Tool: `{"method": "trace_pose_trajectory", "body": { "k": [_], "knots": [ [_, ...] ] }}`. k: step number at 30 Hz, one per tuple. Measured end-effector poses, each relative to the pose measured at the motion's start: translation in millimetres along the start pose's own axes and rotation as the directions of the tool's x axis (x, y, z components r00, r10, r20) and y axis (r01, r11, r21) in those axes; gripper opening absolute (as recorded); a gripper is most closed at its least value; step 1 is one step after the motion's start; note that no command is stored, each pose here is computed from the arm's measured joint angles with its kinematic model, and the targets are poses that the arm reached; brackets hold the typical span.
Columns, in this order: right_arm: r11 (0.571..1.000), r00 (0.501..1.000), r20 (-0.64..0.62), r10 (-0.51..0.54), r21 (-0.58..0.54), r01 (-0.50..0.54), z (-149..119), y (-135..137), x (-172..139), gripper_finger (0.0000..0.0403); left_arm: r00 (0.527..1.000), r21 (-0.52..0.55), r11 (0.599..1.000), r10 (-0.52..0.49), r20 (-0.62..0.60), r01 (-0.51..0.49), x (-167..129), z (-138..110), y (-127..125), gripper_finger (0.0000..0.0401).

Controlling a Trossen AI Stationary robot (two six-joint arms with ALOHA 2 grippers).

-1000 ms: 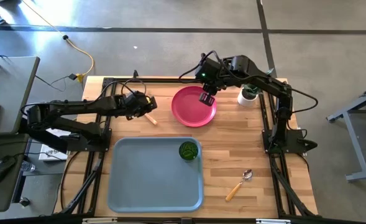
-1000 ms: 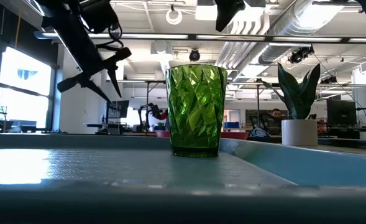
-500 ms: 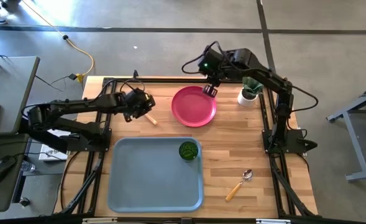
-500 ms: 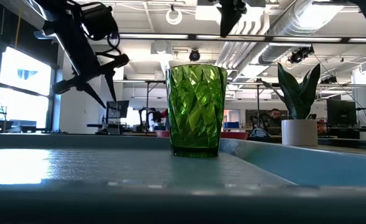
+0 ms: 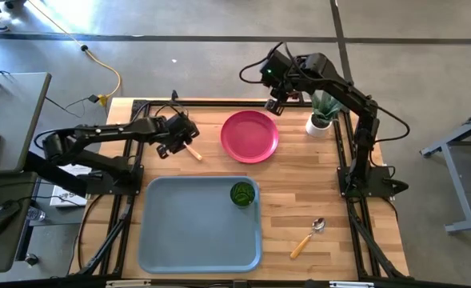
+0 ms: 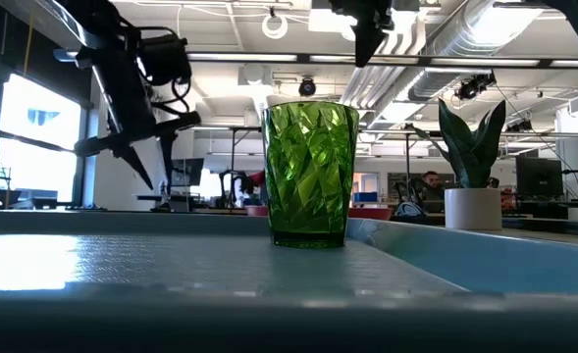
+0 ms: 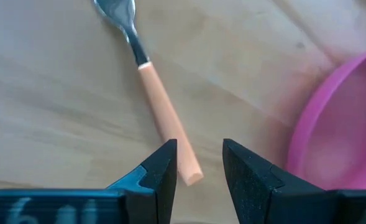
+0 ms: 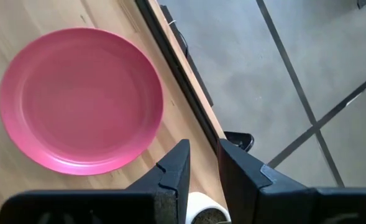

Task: Pick and place plate/cup/fork/spoon on tray
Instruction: Put the orange fork on the blue serving tray to the bottom left of the green glass

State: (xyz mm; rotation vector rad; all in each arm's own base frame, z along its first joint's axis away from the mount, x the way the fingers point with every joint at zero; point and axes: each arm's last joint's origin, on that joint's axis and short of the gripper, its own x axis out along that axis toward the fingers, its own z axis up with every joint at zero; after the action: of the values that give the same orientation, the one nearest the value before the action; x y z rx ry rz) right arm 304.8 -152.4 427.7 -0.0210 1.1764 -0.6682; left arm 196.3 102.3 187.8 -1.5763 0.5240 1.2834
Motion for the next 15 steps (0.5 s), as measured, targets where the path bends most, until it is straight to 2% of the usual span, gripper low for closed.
{"method": "trace_pose_trajectory", "body": {
  "k": [7, 15],
  "knots": [
    [1.0, 1.0, -0.004, -0.007, 0.004, 0.007, -0.4, -6.6, 2.4, 0.0074, 0.998, 0.071, 0.996, 0.051, -0.024, -0.049, -1.6, 3.1, -24.7, 0.0087],
    [1.0, 1.0, -0.001, -0.001, -0.011, 0.001, -0.1, -7.7, 3.1, 0.0074, 0.995, 0.088, 0.992, 0.092, -0.021, -0.09, -21.7, 11.7, -48.8, 0.0074]
  ]
}}
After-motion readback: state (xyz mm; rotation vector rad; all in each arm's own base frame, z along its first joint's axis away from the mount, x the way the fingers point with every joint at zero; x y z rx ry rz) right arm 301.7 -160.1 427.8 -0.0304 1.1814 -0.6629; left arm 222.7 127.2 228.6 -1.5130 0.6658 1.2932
